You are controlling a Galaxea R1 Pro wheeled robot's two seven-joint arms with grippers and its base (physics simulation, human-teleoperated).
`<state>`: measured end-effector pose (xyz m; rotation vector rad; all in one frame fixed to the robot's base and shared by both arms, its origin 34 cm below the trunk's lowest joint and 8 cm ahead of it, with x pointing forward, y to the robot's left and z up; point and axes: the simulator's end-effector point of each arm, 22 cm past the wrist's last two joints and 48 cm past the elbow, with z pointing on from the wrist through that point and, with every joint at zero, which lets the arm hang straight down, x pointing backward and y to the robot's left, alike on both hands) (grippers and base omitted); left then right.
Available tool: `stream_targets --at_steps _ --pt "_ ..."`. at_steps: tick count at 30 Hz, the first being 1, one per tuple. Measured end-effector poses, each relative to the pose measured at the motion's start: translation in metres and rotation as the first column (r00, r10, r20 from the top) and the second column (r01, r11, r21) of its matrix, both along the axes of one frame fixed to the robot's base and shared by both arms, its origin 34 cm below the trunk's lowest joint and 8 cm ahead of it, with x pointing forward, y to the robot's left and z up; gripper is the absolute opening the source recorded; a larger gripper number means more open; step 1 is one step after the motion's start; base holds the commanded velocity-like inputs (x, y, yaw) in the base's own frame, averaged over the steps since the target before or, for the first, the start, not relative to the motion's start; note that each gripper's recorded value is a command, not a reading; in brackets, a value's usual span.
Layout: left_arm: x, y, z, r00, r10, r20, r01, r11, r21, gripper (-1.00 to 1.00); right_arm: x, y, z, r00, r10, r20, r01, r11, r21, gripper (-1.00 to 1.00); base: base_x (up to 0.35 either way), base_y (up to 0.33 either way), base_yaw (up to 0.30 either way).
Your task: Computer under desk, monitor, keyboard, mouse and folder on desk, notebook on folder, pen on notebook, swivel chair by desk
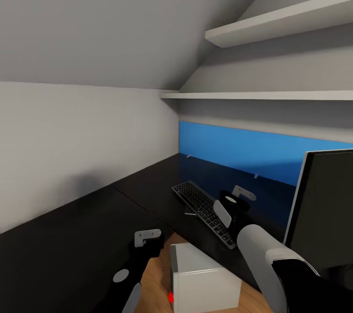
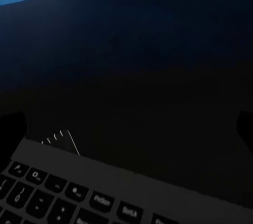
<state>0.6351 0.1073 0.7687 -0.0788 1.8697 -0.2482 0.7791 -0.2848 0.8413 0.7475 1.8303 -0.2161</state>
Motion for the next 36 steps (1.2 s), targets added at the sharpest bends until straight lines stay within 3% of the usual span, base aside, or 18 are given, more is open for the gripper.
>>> stream_targets --at_steps 25,36 --pt "0.000 -0.002 0.003 1.000 -0.001 0.006 0.001 1.000 -0.005 1.00 -0.001 0.001 -0.003 1.000 0.004 -0.007 -0.004 1.000 0.004 1.00 0.000 -0.022 0.000" --pt "-0.003 -0.004 -0.018 1.000 -0.004 0.006 0.004 1.000 -0.004 1.00 -0.004 0.001 -0.026 1.000 0.003 -0.010 -0.003 1.000 0.009 1.00 0.000 0.000 0.000"
